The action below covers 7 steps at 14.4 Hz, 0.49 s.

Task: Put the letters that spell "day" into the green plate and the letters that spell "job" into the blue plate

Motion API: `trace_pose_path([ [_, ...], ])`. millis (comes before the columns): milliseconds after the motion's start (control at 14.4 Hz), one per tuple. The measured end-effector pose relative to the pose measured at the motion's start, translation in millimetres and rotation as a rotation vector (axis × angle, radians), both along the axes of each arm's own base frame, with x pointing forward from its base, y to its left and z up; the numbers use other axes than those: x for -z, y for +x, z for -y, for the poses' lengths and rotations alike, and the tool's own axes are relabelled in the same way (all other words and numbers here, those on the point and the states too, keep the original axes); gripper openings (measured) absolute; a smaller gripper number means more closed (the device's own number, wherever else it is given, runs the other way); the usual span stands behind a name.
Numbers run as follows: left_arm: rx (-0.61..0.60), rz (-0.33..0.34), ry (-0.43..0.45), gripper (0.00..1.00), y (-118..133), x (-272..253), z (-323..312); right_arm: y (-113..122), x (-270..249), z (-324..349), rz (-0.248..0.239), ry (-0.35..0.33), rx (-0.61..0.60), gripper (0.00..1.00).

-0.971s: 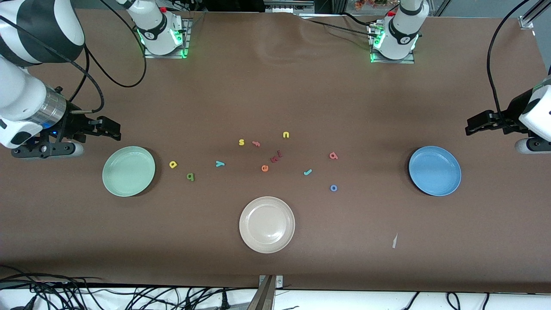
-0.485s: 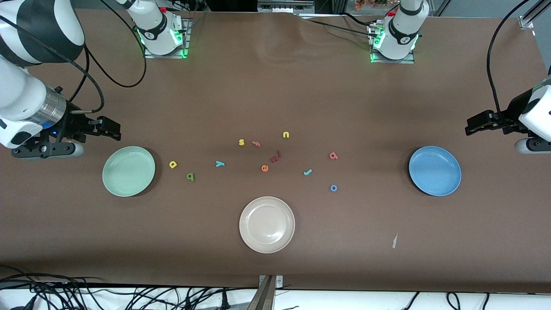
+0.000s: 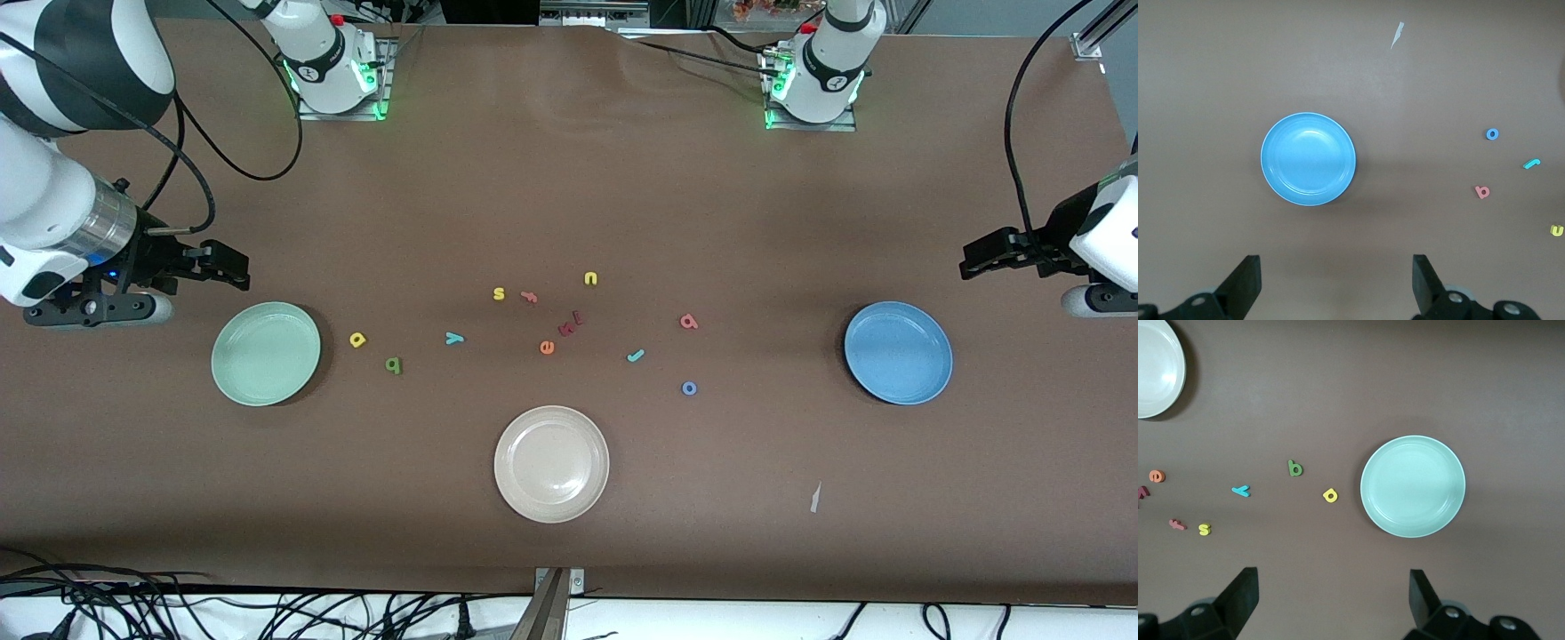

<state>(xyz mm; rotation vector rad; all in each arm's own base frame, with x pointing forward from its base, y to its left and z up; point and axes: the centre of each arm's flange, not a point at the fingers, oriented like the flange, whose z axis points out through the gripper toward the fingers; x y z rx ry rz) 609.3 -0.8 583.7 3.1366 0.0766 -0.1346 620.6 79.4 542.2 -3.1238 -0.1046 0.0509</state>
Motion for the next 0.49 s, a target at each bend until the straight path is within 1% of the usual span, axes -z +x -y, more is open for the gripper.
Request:
trace_pose_path([
  [485,0.004,0.0,0.0,1.0,0.0,0.0,2.4,0.0,0.0,0.0,0.0,0.0,-0.002,1.0],
])
